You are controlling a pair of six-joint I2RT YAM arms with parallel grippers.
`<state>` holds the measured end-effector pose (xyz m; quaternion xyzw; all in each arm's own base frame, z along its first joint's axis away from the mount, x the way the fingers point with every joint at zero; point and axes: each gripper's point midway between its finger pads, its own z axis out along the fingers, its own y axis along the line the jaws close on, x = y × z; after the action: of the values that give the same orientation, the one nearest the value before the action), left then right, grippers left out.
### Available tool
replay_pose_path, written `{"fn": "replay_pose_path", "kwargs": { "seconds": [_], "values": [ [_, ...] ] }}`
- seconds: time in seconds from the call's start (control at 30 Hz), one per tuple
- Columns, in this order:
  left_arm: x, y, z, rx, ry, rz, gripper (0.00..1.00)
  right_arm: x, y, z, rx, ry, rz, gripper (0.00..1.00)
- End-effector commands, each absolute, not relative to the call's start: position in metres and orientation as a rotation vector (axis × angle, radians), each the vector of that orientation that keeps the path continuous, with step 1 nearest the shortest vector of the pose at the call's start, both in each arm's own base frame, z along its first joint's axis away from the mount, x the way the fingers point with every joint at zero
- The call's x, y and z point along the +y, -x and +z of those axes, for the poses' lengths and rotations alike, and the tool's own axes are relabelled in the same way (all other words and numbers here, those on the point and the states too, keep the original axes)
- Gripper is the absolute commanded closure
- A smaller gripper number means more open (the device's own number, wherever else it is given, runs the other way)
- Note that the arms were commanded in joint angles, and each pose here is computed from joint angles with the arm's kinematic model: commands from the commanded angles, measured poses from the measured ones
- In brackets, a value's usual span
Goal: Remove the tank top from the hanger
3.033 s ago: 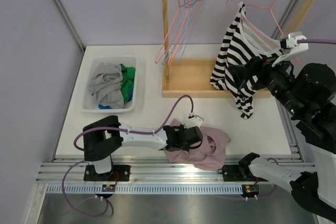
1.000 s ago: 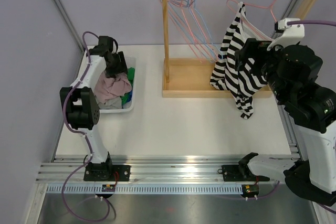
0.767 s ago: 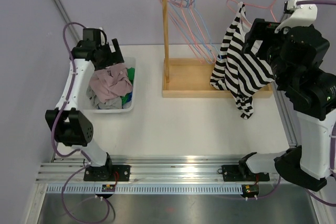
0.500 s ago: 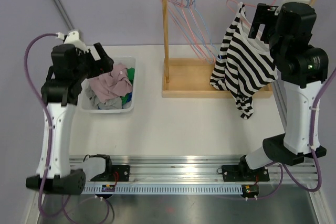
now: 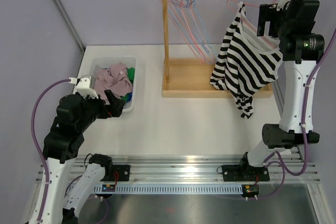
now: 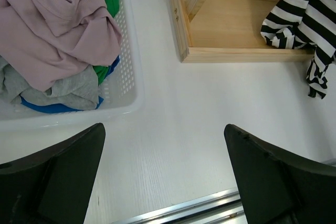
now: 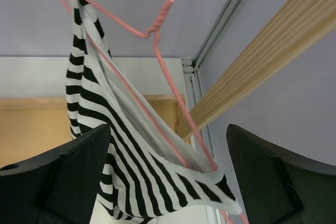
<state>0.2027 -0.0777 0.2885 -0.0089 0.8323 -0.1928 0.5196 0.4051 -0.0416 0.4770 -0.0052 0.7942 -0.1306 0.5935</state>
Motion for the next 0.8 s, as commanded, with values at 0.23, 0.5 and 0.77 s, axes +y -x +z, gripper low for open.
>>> {"fn": "replay_pose_path", "kwargs": {
  "seconds": [0.23,0.5,0.77],
  "values": [
    [-0.098,-0.198,0.297,1.947,-0.122,-0.494,0.01,-0.034,-0.443,0.443,1.898,0.169,-0.081,0.09],
    [-0.103,-0.204,0.285,1.977,-0.134,-0.502,0.01,-0.016,-0.439,0.438,1.917,0.180,0.042,0.45],
    [-0.110,-0.209,0.277,2.011,-0.149,-0.525,0.01,0.009,-0.433,0.433,1.937,0.188,0.059,0.69]
  ]
}}
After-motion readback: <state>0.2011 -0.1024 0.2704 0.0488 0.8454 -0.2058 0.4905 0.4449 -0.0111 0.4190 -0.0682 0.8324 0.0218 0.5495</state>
